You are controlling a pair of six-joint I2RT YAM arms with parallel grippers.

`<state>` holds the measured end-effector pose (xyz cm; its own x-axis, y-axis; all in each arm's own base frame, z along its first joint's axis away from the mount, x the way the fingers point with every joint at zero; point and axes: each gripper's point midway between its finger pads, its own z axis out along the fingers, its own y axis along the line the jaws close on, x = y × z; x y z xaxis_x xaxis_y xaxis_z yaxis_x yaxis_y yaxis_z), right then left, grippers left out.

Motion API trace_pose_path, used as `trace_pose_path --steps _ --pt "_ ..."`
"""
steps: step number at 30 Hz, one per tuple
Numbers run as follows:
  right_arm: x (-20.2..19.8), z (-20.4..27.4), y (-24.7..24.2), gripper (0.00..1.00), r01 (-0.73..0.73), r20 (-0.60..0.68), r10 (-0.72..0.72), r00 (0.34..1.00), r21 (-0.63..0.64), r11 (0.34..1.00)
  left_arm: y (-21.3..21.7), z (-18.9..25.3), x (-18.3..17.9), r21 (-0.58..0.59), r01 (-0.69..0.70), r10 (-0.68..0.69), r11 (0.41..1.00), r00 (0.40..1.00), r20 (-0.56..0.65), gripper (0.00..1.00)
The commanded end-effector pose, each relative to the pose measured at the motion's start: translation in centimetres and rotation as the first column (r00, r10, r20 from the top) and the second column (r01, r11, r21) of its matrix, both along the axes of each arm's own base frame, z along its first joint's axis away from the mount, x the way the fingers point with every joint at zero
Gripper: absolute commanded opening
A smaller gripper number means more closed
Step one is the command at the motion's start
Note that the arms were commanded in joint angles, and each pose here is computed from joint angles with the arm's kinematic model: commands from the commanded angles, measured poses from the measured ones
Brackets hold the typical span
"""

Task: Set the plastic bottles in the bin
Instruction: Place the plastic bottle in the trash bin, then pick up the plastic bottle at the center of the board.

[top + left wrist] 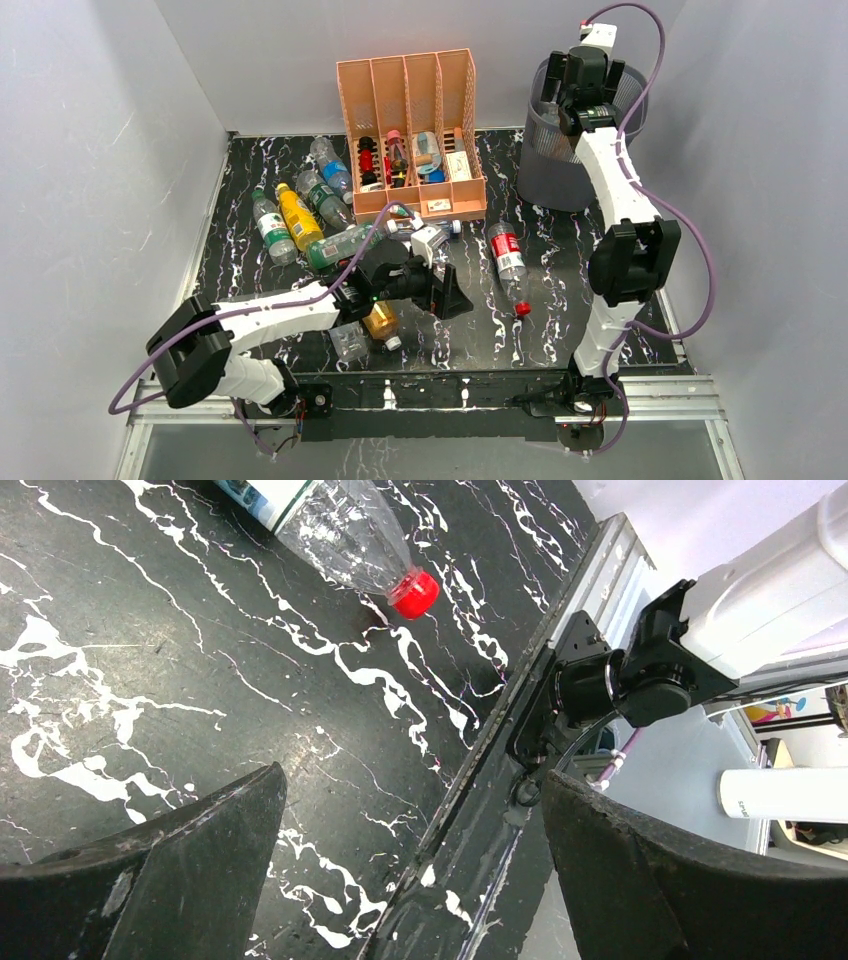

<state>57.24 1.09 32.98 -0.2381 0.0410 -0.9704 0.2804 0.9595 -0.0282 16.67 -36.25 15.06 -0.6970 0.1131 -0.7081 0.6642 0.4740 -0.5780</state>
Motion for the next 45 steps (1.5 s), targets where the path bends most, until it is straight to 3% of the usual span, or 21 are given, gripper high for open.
trace_pose_path --steps 1,7,13,20,32,38,45 --pt "-3.0 6.4 -1.5 0.98 0.054 0.104 -0.051 0.993 -0.02 0.998 -1.1 2.2 0.1 -0.046 0.03 -0.028 0.998 0.999 0.034 0.98" --pt "-6.4 12.1 -1.2 0.98 0.017 0.177 -0.019 0.984 0.015 1.0 -1.7 2.3 0.8 -0.029 0.006 -0.005 1.0 0.999 0.036 0.98" --pt "-11.5 15.3 1.5 0.98 -0.162 0.232 0.133 0.963 0.111 0.98 -3.2 0.7 2.3 0.03 -0.044 0.043 0.999 0.999 0.008 0.98" --pt "-16.8 12.1 5.2 0.98 -0.344 0.193 0.3 0.934 0.266 0.901 -5.0 -1.2 4.0 0.056 -0.148 0.153 0.987 0.984 -0.088 0.98" --pt "-22.3 8.2 5.1 0.98 -0.356 0.106 0.339 0.935 0.288 0.889 -12.7 -4.2 8.2 0.098 -0.217 0.231 0.971 0.958 -0.169 0.98" --pt "-22.9 8.0 4.4 0.98 -0.333 0.069 0.326 0.943 0.254 0.908 -13.0 -7.4 10.4 0.317 -0.289 0.34 0.903 0.933 -0.117 0.98" --pt "-23.0 7.0 4.8 0.98 -0.349 0.057 0.347 0.936 0.265 0.899 -12.5 -11.6 11.0 0.455 -0.277 0.356 0.846 0.929 -0.096 0.98"
